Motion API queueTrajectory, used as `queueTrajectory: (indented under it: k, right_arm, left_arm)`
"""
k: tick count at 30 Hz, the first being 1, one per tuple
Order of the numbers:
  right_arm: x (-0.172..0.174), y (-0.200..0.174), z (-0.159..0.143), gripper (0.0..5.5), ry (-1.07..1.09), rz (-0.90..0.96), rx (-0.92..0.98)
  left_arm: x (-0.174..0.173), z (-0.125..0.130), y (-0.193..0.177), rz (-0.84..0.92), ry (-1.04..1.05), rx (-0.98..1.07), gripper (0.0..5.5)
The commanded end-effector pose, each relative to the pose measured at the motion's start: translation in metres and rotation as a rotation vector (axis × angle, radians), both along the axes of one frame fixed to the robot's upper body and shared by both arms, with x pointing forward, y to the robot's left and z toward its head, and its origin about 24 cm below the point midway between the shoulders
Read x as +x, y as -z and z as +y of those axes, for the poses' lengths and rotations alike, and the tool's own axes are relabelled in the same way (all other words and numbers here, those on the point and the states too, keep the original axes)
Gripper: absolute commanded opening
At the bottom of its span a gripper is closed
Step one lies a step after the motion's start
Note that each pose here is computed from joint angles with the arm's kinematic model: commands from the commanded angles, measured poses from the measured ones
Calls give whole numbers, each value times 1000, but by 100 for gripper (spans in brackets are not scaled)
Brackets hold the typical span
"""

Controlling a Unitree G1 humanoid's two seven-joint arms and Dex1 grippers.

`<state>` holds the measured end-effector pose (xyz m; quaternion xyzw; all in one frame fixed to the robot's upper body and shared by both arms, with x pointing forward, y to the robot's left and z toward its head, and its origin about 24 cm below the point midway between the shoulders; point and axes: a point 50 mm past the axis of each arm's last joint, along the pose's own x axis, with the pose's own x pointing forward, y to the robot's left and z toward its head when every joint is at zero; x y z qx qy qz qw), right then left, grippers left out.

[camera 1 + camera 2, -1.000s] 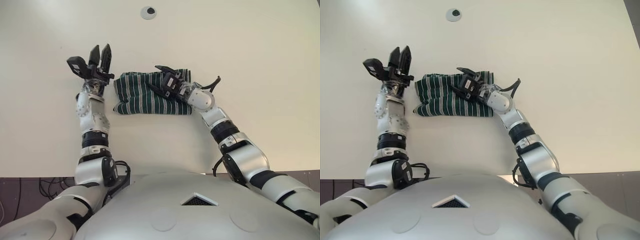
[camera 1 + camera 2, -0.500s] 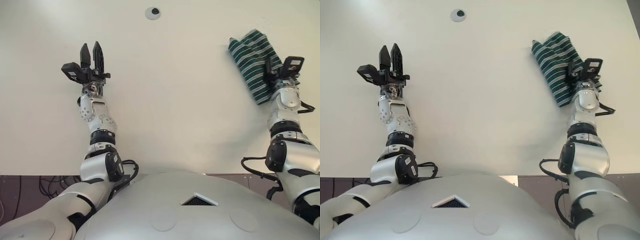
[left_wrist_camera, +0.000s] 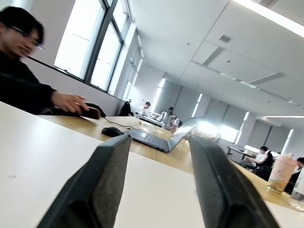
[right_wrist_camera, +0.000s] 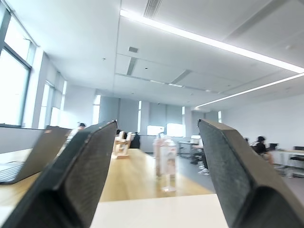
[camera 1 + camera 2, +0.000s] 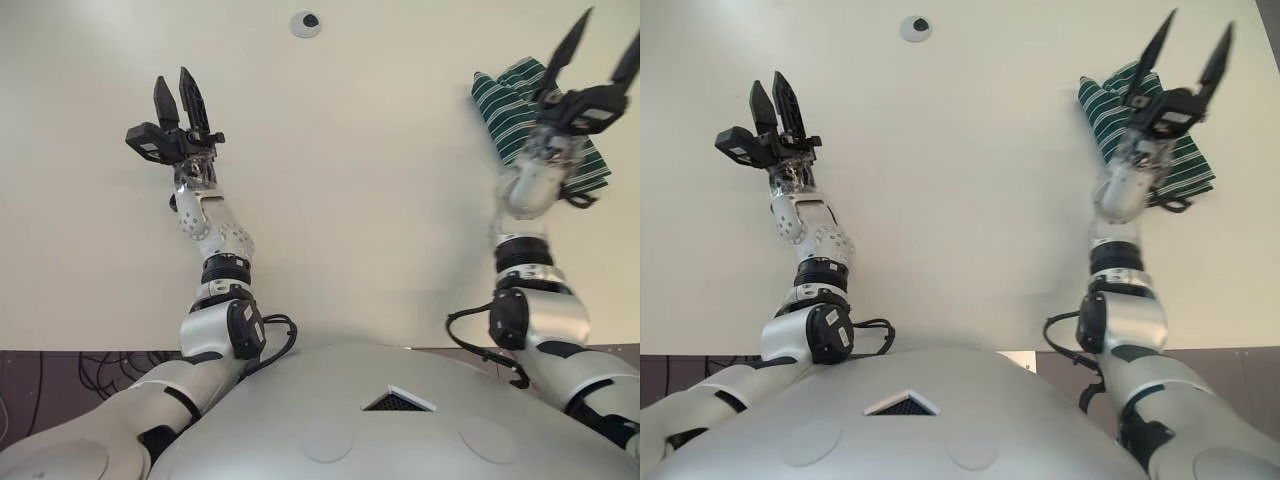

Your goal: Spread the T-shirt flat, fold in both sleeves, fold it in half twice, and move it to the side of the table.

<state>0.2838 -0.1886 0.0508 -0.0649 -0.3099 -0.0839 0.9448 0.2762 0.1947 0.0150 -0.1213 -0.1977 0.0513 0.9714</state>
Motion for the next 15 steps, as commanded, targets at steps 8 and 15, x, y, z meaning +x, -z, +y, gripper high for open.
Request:
queueTrajectory:
  k: [8,15]
  right_arm:
    - [0,23,34,311,-175,111,-74]
    - [4,25,38,311,-179,150,-93]
  left_arm:
    - [-13,-9,17,62,-77,403,219]
    - [-8,-10,17,82,-98,421,219]
